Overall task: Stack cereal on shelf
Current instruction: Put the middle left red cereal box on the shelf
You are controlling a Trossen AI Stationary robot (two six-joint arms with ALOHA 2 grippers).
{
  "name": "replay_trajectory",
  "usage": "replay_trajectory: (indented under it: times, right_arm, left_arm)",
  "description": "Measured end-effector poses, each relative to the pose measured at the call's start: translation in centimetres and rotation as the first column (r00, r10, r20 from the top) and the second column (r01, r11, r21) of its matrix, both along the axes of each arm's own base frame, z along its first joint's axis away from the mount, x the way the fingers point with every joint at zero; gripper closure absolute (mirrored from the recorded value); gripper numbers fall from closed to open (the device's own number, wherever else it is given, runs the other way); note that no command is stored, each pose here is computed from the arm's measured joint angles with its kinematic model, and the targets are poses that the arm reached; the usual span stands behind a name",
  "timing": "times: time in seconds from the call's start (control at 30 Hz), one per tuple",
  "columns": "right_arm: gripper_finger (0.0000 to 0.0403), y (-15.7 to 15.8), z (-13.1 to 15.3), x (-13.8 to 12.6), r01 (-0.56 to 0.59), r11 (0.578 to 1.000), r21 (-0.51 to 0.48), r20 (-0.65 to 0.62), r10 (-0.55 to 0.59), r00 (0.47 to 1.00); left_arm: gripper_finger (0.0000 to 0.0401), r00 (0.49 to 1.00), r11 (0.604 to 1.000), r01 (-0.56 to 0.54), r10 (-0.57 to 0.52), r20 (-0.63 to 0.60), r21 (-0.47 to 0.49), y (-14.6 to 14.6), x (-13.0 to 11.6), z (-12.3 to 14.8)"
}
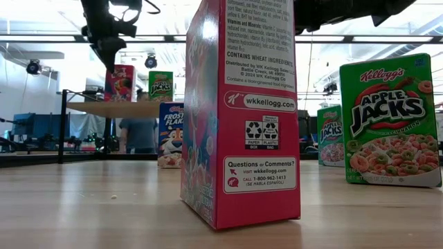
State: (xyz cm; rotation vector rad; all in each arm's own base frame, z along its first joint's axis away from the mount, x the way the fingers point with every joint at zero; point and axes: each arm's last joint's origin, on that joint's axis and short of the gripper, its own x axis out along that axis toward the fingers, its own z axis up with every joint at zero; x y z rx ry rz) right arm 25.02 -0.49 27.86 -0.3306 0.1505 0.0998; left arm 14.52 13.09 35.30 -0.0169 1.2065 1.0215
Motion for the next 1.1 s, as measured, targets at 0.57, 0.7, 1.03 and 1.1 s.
replay_trajectory:
  times: [0.57,0.7,1.03,1.1]
  right_arm:
    - [0.0394,0.0,0.0,0.0,0.000,1.000,0.002,-0.001,0.000,1.000]
    - [0.0394,0.0,0.0,0.0,0.000,1.000,0.002,-0.001,0.000,1.000]
    - [0.0394,0.0,0.0,0.0,0.000,1.000,0.000,0.000,0.000,1.000]
    - [0.0394,0.0,0.0,0.0,0.000,1.000,0.001,0.000,0.000,1.000]
  left_arm:
    - [0.0353,0.993,0.994,0.049,-0.038,0.115,-0.098,-0.1,0.3,-0.1]
    - [0.0353,0.995,0.993,0.046,-0.036,0.095,-0.108,-0.1,0.3,-0.6]
    - [0.0353,1.000,0.999,0.028,-0.028,0.000,-0.046,0.5,0.7,-3.1]
    - [0.0353,0.999,0.999,0.033,-0.033,0.010,-0.033,0.7,0.8,-3.4]
